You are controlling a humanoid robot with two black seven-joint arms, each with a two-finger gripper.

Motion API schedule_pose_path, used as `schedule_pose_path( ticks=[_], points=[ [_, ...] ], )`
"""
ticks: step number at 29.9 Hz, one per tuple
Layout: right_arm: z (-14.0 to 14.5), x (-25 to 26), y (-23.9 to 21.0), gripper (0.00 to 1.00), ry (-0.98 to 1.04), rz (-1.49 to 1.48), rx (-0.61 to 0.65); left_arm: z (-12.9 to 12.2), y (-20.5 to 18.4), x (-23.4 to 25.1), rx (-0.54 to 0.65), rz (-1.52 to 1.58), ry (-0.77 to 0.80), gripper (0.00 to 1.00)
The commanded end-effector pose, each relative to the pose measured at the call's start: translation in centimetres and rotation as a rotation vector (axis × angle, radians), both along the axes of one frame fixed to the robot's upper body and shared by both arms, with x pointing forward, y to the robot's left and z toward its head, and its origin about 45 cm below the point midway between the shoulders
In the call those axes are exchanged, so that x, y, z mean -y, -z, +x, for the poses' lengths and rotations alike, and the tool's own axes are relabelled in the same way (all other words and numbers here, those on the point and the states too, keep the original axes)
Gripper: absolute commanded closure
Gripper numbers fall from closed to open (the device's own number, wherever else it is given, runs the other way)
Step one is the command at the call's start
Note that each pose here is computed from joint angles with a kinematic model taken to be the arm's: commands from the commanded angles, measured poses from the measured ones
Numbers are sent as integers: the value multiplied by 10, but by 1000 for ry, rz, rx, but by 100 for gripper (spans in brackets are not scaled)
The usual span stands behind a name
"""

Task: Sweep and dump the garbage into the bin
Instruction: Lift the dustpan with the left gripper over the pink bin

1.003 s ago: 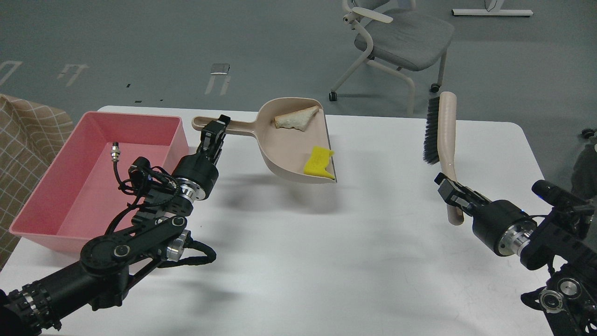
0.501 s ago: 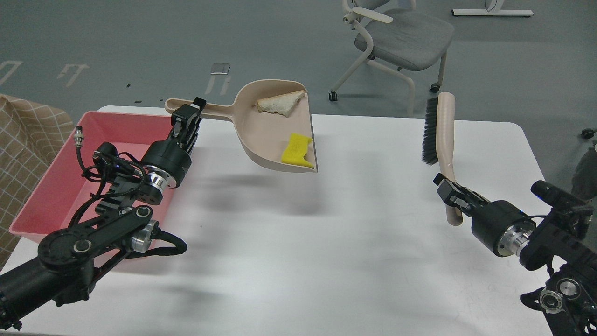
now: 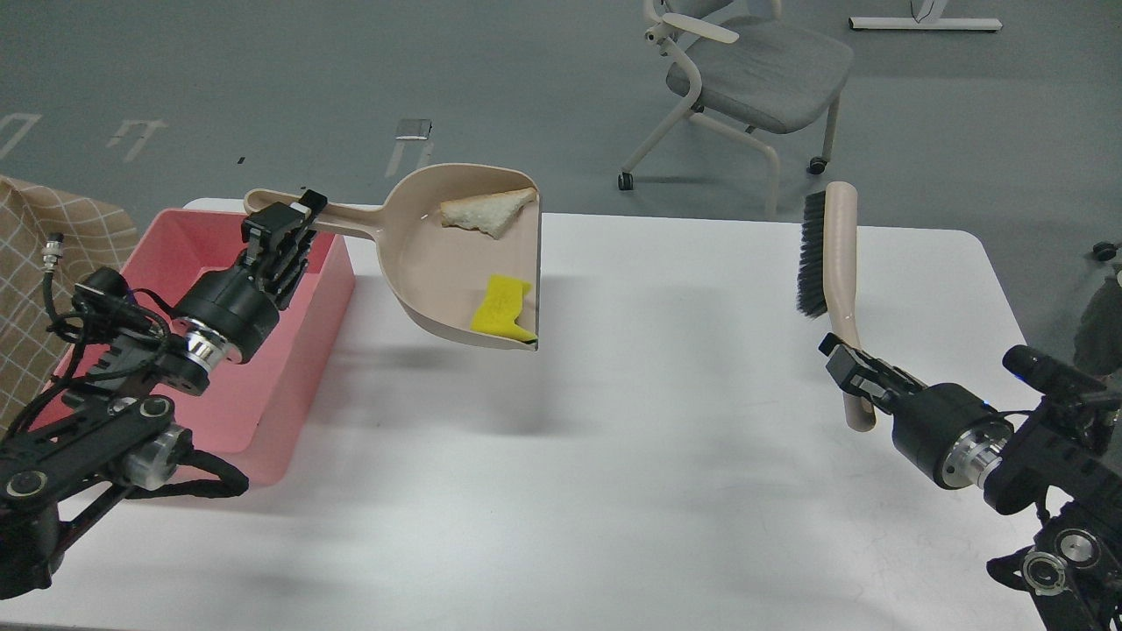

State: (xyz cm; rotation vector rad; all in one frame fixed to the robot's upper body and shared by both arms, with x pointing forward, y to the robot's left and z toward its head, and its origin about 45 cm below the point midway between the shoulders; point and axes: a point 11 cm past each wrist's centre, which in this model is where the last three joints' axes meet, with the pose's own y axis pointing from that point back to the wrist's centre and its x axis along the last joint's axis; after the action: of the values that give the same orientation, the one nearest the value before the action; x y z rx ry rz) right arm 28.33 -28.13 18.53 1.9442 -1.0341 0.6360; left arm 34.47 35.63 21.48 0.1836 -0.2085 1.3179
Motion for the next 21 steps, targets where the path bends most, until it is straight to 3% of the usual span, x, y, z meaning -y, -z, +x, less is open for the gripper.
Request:
schedule_pose_path(
  ticks=[1,16,21],
  points=[
    [-1,0,2,100,-2,-2,-7,1,-8,-14,-4,-36,-8,89],
    [-4,4,4,100,-1,-19,-16,0,10,-61,-72,-124,-59,88],
    [-5,5,5,100,0,-20,-20,4,-3,-83,-37,-157,-69,88]
  ],
)
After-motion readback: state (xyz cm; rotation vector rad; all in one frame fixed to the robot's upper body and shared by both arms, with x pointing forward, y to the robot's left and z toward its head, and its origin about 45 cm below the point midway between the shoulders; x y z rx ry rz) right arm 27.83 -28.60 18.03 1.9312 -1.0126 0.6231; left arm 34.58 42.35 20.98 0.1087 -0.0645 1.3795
